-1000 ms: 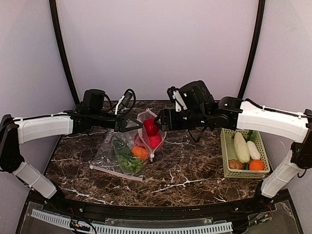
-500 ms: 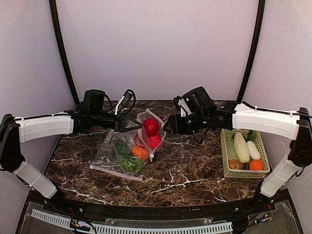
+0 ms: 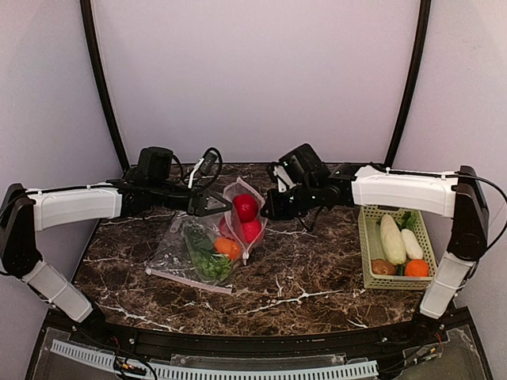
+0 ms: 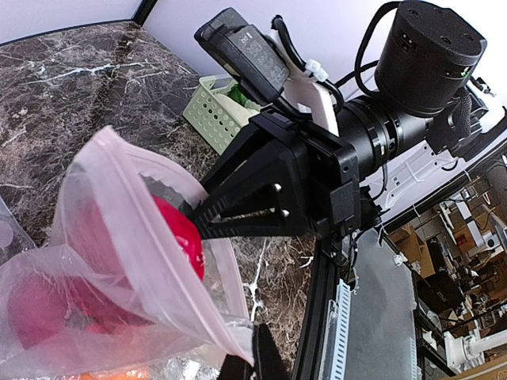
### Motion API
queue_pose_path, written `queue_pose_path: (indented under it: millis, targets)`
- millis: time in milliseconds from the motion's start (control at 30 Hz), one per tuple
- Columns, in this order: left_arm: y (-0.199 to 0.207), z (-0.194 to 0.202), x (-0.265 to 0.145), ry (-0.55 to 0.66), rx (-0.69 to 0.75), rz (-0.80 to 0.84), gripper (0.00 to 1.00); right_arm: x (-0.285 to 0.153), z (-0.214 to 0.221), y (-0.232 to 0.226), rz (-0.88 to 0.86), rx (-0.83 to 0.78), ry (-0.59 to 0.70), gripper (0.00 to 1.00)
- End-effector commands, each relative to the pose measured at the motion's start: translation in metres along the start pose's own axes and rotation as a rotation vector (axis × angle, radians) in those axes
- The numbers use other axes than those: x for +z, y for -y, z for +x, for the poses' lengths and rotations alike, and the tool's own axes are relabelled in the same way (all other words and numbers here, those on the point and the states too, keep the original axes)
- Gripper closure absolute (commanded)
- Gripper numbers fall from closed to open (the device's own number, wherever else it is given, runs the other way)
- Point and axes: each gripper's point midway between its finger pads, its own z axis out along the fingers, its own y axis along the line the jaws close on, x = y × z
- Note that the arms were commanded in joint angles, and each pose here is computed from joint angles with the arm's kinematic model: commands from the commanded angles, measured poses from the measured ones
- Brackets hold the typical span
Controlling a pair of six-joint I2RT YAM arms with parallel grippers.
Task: Place the food in the zip-top bag and seal the zipper
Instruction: Pass from the left arm to the right, then pass from the right arm to the left
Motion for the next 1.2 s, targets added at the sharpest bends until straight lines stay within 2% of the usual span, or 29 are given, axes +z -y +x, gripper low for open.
queue_pose_path:
  millis: [0,200,400,600,667,733,800,833,867,933,1000,1167]
  targets:
    - [-0.002,-0.003,-0.002,0.003,0.004,-0.006,0.99,-0.005,-0.016,-0.011,-0.041,-0.013,0.027,1.0]
    - [0.001,-0.022,-0.009,0.029,-0.016,-0.024,0.99,-0.053,-0.038,-0.046,-0.154,-0.037,0.062,1.0]
    - [0.043,-0.076,-0.022,0.04,-0.073,0.025,0.99,-0.123,-0.063,-0.097,-0.312,-0.121,0.148,1.0]
    - [0.066,-0.107,-0.03,0.049,-0.082,0.039,0.99,-0.146,-0.065,-0.119,-0.412,-0.102,0.199,1.0]
    - [0.061,-0.109,-0.032,0.063,-0.075,0.002,0.93,-0.146,-0.066,-0.12,-0.414,-0.074,0.228,1.0]
    - [0.053,-0.109,-0.034,0.08,-0.062,-0.053,0.81,-0.142,-0.066,-0.116,-0.396,-0.027,0.25,1.0]
    - [0.044,-0.107,-0.04,0.099,-0.037,-0.125,0.55,-0.136,-0.066,-0.108,-0.366,0.029,0.275,1.0]
    - [0.042,-0.105,-0.042,0.102,-0.012,-0.153,0.49,-0.132,-0.065,-0.106,-0.355,0.046,0.283,1.0]
    - [0.038,-0.103,-0.048,0.117,0.002,-0.197,0.38,-0.128,-0.066,-0.103,-0.334,0.066,0.294,1.0]
    - [0.035,-0.097,-0.057,0.128,0.039,-0.25,0.26,-0.123,-0.067,-0.098,-0.295,0.088,0.315,1.0]
    - [0.039,-0.086,-0.063,0.128,0.075,-0.276,0.16,-0.12,-0.072,-0.09,-0.244,0.109,0.351,1.0]
    - [0.051,-0.04,-0.063,0.087,0.157,-0.314,0.09,-0.125,-0.088,-0.076,-0.15,0.142,0.434,1.0]
